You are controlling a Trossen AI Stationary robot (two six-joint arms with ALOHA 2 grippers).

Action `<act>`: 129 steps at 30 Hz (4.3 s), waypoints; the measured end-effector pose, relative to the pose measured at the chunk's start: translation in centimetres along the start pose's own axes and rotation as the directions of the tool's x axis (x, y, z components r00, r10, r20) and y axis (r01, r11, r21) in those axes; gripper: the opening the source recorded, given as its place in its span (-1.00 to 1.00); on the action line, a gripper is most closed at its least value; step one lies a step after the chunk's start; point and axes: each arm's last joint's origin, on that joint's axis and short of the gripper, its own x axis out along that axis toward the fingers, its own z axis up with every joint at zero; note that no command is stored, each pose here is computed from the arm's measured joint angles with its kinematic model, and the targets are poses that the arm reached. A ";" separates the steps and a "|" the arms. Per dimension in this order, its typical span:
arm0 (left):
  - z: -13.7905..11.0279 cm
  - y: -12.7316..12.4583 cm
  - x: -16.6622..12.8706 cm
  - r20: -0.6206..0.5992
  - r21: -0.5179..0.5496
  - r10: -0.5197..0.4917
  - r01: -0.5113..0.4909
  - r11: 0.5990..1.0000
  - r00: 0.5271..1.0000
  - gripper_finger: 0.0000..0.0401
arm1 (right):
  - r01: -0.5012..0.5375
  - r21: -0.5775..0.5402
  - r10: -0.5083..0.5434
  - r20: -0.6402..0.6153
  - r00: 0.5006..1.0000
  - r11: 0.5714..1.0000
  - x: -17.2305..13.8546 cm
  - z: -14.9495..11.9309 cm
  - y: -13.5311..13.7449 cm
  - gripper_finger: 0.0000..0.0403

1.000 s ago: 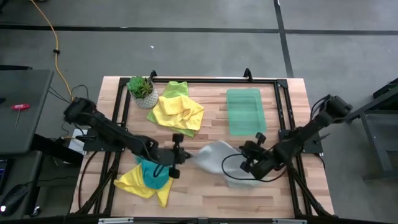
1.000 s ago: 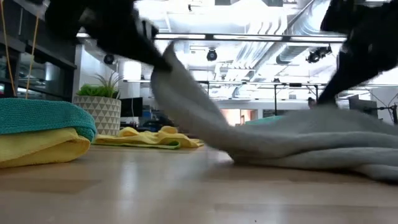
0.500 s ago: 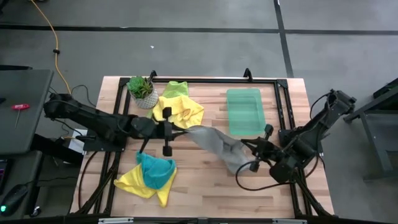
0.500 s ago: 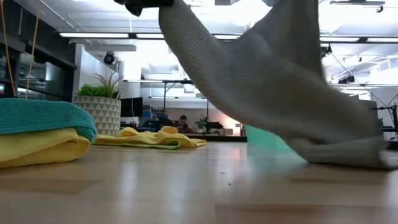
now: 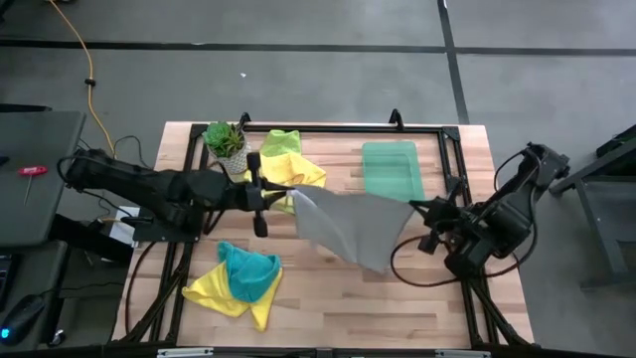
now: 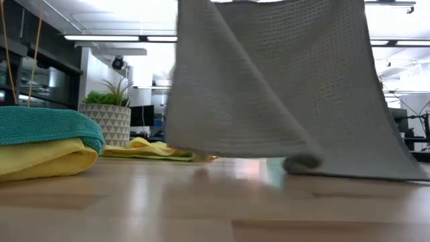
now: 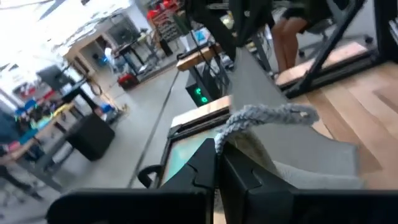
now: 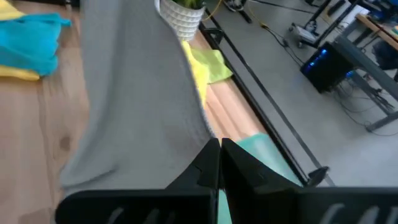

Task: Fold microfiber towels
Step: Fold the gray microfiber cloth

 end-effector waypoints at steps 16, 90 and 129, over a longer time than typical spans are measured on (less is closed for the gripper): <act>0.0 0.3 -1.6 -0.269 0.216 -0.097 0.158 0.964 0.958 -1.00 | -0.154 -0.106 0.146 -0.084 0.986 0.982 -2.5 3.8 -1.3 -1.00; -4.8 -24.1 4.3 -0.465 -0.238 -0.592 0.551 0.800 0.659 -1.00 | -0.179 0.102 0.198 -0.702 0.684 0.979 -1.5 -12.8 22.5 -1.00; -2.3 -20.1 3.5 -0.416 -0.369 -0.643 0.526 0.766 0.643 -0.23 | 0.035 -0.033 -0.047 -0.519 0.853 0.999 -0.5 -7.9 20.2 -0.06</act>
